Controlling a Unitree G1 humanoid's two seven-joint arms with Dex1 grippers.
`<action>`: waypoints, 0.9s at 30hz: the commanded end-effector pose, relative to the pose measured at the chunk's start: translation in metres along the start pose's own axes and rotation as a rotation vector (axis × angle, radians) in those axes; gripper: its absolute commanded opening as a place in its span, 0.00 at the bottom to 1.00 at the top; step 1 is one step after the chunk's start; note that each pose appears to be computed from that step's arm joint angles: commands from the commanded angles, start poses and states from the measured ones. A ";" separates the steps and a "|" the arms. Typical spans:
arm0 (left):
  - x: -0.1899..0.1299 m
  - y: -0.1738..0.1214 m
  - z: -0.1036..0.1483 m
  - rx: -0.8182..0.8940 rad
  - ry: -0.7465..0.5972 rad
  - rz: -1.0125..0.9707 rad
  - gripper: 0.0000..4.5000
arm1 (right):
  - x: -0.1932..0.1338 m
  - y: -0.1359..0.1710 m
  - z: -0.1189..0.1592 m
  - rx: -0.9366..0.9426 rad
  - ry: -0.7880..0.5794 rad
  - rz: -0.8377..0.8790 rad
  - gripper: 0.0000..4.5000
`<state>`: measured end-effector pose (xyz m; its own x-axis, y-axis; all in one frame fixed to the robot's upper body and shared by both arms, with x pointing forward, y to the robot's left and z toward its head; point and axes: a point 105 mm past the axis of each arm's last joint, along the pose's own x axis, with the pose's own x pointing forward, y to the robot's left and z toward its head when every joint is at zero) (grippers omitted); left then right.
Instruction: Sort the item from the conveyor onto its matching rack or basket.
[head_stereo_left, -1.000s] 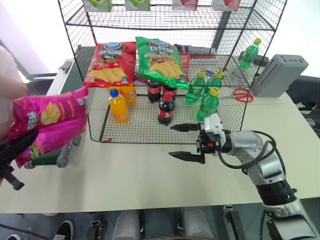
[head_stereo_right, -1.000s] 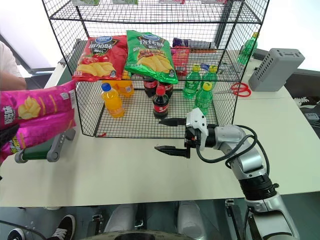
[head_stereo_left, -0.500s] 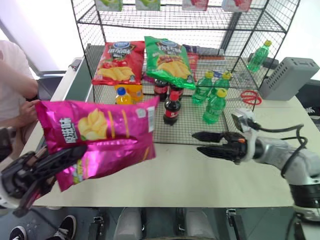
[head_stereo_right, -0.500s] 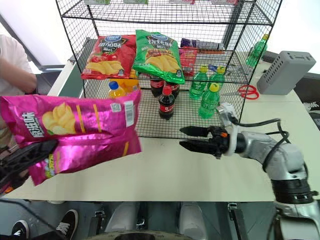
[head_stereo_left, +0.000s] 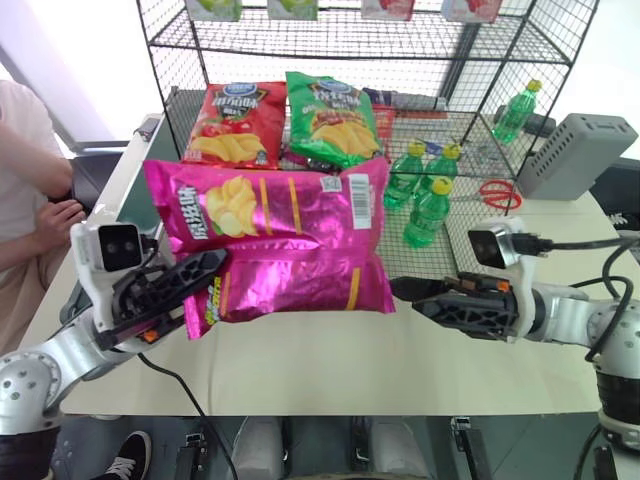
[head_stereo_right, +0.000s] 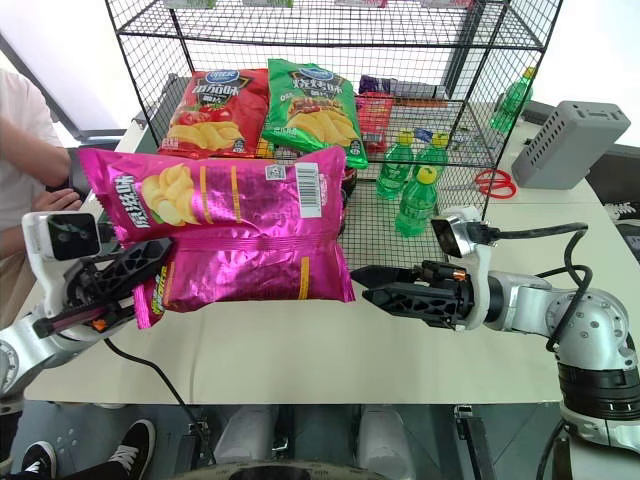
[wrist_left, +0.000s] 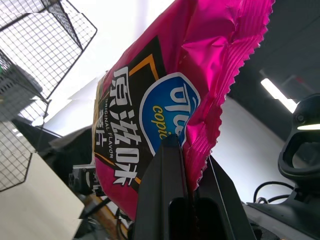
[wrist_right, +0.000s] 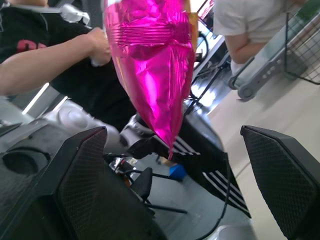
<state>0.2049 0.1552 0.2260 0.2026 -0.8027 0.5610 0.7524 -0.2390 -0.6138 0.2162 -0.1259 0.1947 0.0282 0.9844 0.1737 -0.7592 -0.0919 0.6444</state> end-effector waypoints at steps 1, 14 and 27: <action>0.007 0.001 0.000 -0.041 0.005 -0.048 0.01 | 0.015 0.005 0.006 -0.050 0.003 0.041 1.00; 0.011 0.021 -0.015 -0.002 0.071 -0.008 0.00 | 0.028 0.014 -0.006 0.011 0.099 0.116 0.94; 0.001 0.028 -0.008 0.087 0.041 0.089 0.00 | 0.026 -0.002 -0.015 -0.046 0.138 0.029 0.04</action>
<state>0.2186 0.1335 0.1967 0.2123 -0.8572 0.4693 0.7533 -0.1624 -0.6374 0.2117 -0.0986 0.1817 -0.0640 0.9942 0.0859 -0.7599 -0.1044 0.6416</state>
